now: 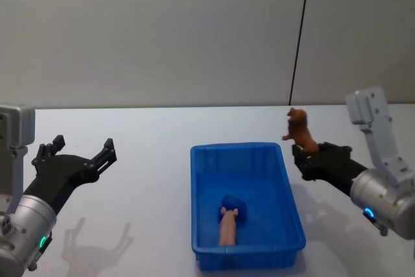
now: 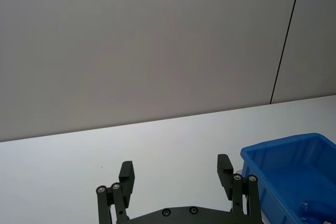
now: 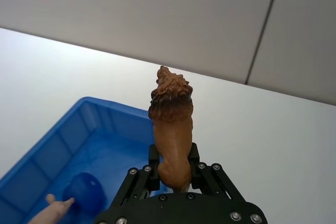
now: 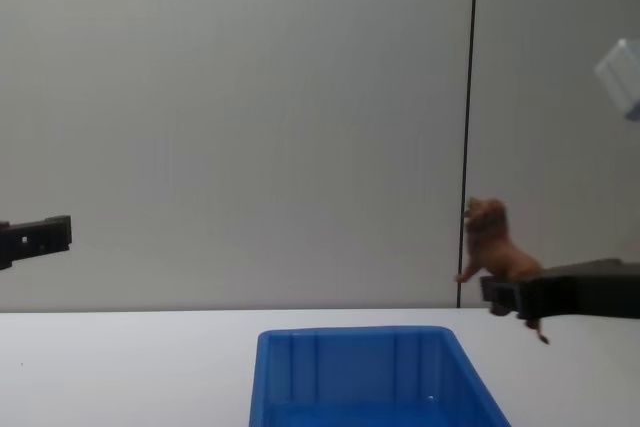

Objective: Pick up the two dolls from the table and place them into the box.

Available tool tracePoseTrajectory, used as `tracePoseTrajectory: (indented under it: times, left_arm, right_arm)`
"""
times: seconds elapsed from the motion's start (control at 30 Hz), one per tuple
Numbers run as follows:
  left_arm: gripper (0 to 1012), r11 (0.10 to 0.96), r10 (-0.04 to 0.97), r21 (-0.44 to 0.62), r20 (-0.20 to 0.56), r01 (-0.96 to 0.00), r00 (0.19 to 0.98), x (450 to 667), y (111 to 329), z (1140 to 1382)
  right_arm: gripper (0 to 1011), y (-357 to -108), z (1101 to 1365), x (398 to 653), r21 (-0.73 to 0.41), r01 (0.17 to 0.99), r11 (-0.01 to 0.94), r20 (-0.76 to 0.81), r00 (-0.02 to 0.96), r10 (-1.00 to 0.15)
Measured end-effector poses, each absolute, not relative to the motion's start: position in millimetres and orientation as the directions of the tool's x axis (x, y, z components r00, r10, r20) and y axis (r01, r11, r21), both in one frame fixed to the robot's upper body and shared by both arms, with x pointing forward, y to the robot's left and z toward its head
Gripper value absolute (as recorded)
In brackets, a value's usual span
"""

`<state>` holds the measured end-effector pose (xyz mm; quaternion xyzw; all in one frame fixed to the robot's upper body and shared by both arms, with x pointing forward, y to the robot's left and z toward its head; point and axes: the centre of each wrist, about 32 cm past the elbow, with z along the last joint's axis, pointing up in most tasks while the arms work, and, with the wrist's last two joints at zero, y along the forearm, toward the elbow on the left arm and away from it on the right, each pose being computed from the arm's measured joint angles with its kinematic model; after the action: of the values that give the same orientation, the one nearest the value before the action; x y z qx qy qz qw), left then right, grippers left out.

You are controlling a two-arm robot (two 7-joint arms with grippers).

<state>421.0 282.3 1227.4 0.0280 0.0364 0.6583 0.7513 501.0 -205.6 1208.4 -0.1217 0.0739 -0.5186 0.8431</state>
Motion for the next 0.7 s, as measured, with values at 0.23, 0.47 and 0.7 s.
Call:
tracePoseTrajectory:
  times: [0.23,0.47,0.7]
  left_arm:
    - [1001,0.132,0.991,0.09,-0.018,-0.987,0.13,421,282,1227]
    - [1001,0.132,0.991,0.09,-0.018,-0.987,0.13,421,282,1227]
    - [1001,0.132,0.991,0.09,-0.018,-0.987,0.13,421,282,1227]
  right_arm:
    - [289,-200,1214,509,-0.314,0.803,0.506,-0.035,0.523,-0.852]
    - [294,-194,1216,519,-0.359,0.742,0.566,-0.082,0.579,-0.811]
    - [514,-187,1216,530,-0.418,0.657,0.627,-0.146,0.633,-0.76]
